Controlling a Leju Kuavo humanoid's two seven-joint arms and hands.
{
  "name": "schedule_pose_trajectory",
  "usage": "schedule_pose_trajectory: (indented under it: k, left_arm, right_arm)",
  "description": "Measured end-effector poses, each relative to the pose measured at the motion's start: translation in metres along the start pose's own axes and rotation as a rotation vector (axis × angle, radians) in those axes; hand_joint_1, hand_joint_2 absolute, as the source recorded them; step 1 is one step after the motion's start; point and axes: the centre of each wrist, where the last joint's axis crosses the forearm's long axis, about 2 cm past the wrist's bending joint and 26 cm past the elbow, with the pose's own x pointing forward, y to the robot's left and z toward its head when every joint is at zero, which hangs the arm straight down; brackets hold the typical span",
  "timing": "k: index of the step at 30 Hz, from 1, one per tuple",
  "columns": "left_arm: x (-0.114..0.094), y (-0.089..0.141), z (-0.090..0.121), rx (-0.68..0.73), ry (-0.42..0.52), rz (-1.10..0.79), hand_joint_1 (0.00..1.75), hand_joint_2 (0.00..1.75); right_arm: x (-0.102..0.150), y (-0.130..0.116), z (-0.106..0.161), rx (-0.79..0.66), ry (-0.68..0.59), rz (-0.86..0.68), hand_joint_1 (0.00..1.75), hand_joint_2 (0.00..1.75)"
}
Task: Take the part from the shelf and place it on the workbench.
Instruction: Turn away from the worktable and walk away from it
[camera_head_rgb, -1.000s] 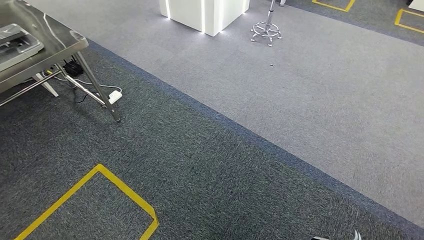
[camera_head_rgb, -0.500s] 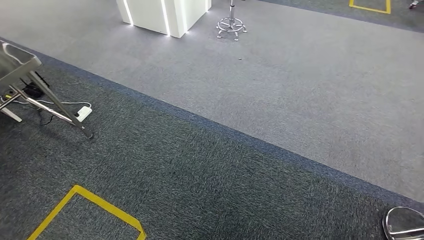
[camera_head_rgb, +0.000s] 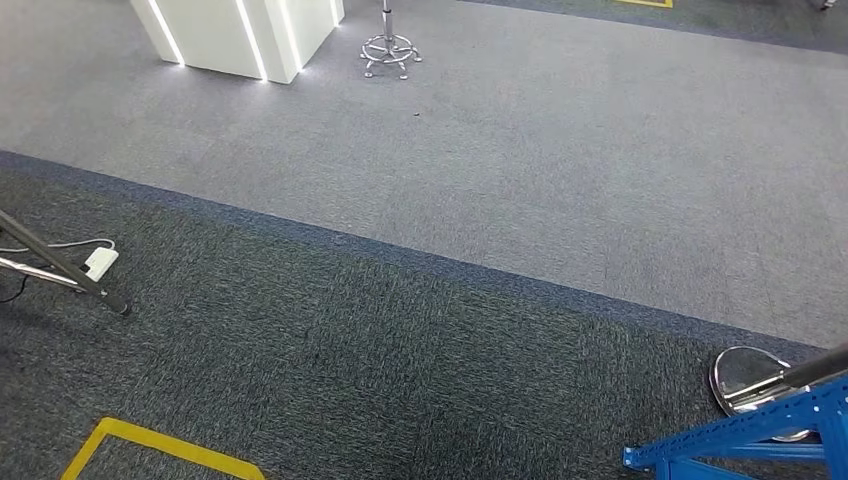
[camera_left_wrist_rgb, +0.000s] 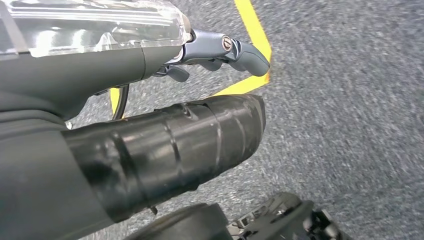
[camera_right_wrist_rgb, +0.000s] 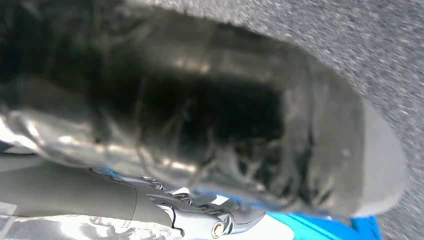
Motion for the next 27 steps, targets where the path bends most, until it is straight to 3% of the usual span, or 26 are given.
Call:
schedule_pose_trajectory:
  k: [27]
  left_arm:
    - [-0.0028,0.0004,0.0005,0.008,0.029,0.026,0.00,0.00]
  right_arm:
    - [0.0049,0.0091,0.0058,0.068,-0.028,0.001,0.00,0.00]
